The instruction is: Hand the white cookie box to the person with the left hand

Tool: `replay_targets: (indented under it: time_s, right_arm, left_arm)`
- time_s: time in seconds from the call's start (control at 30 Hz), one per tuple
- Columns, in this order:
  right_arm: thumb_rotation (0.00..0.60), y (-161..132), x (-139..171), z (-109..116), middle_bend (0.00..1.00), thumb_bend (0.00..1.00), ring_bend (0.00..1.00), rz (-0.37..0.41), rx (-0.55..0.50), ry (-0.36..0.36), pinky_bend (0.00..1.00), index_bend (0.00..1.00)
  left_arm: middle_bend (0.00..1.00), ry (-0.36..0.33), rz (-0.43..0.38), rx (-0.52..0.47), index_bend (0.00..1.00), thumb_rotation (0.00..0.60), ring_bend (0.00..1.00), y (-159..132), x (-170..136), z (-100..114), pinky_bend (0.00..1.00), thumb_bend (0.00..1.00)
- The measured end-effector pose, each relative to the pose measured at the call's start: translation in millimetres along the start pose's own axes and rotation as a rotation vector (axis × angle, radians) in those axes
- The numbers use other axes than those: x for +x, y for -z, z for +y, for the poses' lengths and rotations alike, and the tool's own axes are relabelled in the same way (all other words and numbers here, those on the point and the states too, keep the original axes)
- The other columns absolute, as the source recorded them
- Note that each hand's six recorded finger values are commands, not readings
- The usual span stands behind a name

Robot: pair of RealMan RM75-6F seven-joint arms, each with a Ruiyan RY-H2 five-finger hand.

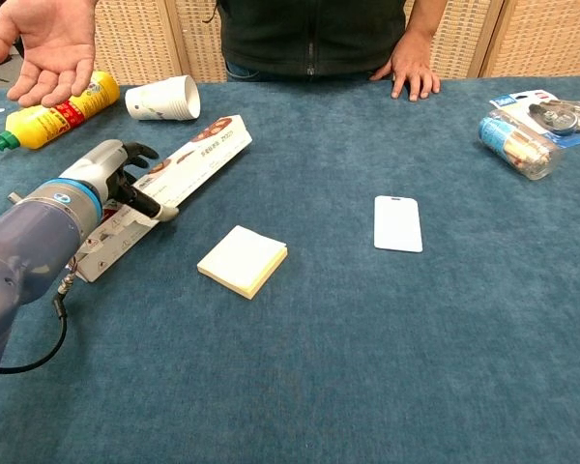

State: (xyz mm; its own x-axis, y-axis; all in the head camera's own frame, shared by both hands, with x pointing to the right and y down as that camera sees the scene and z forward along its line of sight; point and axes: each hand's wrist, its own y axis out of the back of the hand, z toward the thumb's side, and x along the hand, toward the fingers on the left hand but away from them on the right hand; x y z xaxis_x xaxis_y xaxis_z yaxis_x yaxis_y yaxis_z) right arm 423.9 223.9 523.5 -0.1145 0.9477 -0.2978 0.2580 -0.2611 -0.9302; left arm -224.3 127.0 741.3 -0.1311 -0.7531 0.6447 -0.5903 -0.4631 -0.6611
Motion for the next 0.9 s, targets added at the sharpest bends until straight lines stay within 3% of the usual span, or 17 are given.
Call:
replay_targets:
  time_s: [0.13,0.4,0.6,0.9]
  right_arm:
    - [0.6,0,0,0,0.0,0.0,0.0,0.002,-0.001,-0.004,0.0,0.0]
    - [0.6,-1,1,-1,0.0,0.0,0.0,0.003,-0.002,-0.005,0.0,0.0]
    - [0.6,-2,1,-2,0.0,0.0,0.0,0.005,0.001,-0.008,0.0,0.0]
    - [0.6,-4,2,-6,0.0,0.0,0.0,0.009,0.01,-0.018,0.0,0.0]
  left_arm:
    - [0.59,-0.036,-0.047,-0.028,0.65,0.6,0.48,-2,-2,3,0.61,0.46]
    - [0.6,-0.052,-0.172,-0.015,0.66,0.6,0.48,-1,-17,19,0.61,0.47]
    - [0.6,-0.046,-0.326,0.09,0.66,0.6,0.48,-3,-31,42,0.61,0.43]
    - [0.62,-0.104,-0.684,0.356,0.68,0.6,0.48,-11,-56,107,0.61,0.41]
